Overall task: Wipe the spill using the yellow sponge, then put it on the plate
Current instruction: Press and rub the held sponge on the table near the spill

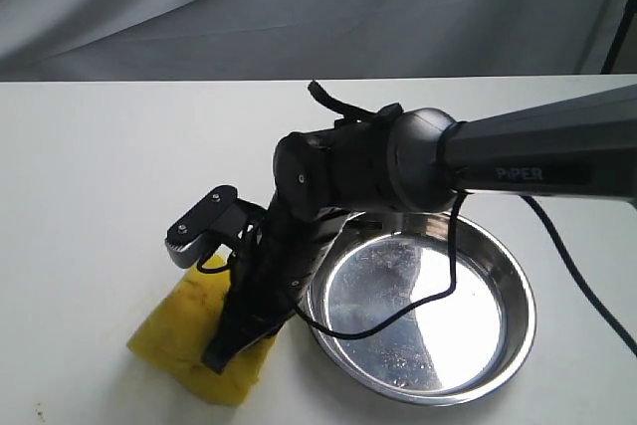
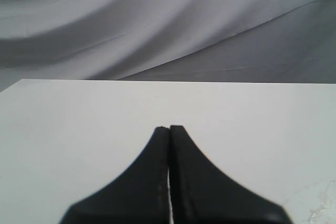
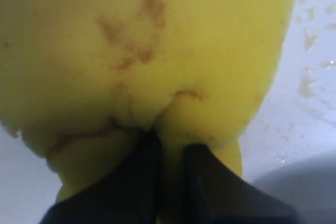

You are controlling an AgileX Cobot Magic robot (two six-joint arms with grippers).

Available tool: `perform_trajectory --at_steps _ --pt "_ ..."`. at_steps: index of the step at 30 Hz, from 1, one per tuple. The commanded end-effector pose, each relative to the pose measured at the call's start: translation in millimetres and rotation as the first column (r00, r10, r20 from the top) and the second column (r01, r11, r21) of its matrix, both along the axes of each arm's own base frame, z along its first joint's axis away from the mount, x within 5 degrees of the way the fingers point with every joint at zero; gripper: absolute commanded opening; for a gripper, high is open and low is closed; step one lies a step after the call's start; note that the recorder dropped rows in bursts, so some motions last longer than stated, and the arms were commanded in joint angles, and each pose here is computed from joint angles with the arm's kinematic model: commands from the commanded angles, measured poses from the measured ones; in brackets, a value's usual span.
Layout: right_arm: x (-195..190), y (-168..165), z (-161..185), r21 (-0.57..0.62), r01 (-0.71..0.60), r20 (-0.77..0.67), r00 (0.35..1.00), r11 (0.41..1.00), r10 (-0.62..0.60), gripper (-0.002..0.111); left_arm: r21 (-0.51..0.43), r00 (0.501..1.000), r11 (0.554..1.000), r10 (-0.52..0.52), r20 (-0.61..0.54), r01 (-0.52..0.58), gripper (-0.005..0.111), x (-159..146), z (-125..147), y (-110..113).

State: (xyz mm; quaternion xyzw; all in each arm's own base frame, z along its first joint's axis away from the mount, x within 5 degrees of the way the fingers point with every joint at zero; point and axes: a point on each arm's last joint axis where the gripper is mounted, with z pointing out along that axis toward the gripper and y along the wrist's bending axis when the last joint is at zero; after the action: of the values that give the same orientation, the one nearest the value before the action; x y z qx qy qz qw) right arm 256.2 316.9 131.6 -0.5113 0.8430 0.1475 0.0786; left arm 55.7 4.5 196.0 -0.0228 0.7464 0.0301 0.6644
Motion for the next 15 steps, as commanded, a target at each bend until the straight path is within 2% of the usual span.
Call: perform_trajectory --at_steps 1,6,12,15 --pt "-13 -11 -10 -0.105 -0.115 -0.121 0.987 0.988 0.102 0.000 -0.001 1.000 1.000 0.002 0.001 -0.002 0.000 0 -1 0" --pt "-27 0 -9 -0.081 -0.181 -0.130 0.977 0.980 0.170 0.000 -0.001 1.000 1.000 0.002 0.001 -0.002 0.000 0 -1 0" --pt "-70 26 -9 -0.084 -0.308 -0.141 0.945 0.948 0.295 0.000 -0.001 1.000 1.000 0.002 0.001 -0.002 0.000 0 -1 0" --pt "-78 35 -10 -0.072 -0.332 -0.090 0.941 0.940 0.325 0.000 -0.001 1.000 1.000 0.002 0.001 -0.002 0.000 0 -1 0"
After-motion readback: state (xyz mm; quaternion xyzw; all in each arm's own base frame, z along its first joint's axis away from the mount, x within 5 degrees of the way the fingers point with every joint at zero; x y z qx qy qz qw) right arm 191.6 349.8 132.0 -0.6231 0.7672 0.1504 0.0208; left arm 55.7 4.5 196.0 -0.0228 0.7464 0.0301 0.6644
